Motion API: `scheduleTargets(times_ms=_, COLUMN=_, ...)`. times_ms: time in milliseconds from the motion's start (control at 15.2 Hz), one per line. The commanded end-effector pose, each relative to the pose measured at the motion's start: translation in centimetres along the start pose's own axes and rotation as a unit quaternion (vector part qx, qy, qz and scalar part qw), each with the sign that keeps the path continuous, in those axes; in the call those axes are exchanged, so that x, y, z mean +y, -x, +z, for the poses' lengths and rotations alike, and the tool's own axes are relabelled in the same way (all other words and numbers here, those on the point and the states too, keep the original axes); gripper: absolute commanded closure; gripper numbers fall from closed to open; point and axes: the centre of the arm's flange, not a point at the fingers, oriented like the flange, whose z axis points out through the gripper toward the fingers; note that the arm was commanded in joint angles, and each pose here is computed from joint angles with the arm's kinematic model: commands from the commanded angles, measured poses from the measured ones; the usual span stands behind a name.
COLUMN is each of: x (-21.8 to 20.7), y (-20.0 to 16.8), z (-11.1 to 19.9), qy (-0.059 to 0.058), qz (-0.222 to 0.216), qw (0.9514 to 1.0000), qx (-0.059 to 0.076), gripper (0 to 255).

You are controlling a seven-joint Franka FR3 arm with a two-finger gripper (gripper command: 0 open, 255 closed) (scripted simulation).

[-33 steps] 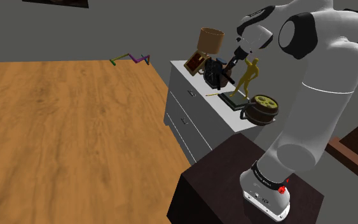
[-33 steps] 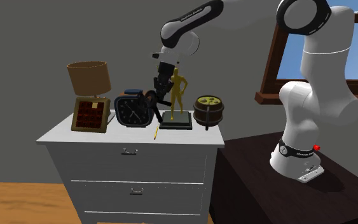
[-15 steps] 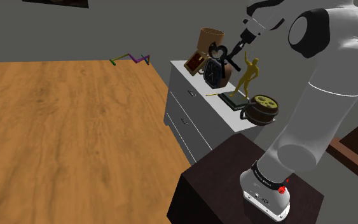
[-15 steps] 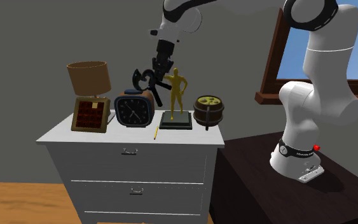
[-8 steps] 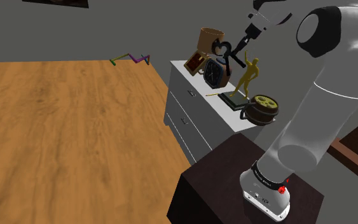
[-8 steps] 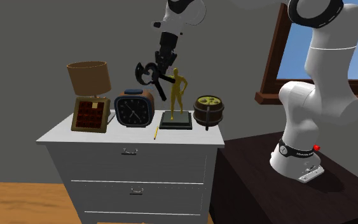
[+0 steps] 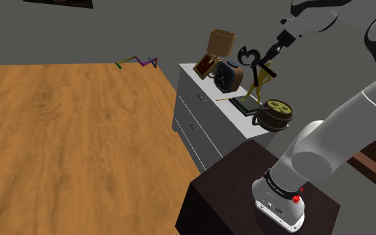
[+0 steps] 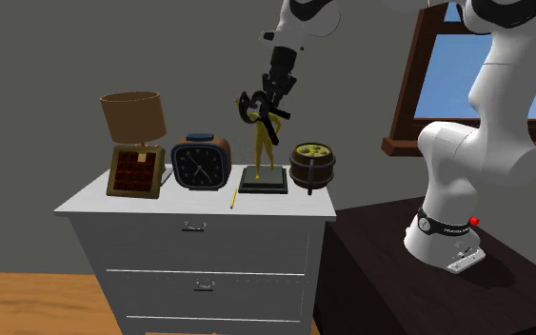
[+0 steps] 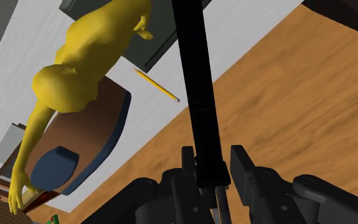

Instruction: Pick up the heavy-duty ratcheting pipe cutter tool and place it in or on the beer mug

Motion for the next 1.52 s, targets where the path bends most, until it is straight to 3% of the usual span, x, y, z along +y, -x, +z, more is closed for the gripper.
scheduleTargets(times_ms=0, x=-0.8, y=2.3, z=-0.9, qy=0.0, qz=-0.001, qw=1.0, qx=-0.001, gripper=255)
scheduleTargets(times_ms=924, x=-7.2, y=18.3, z=-7.4, qy=0.0, qz=-0.001, qw=1.0, qx=-0.001, gripper=255)
scheduleTargets(times_ms=1452, x=-7.1, y=19.8, z=-3.5, qy=0.0, qz=-0.001, qw=1.0, qx=-0.001, gripper=255)
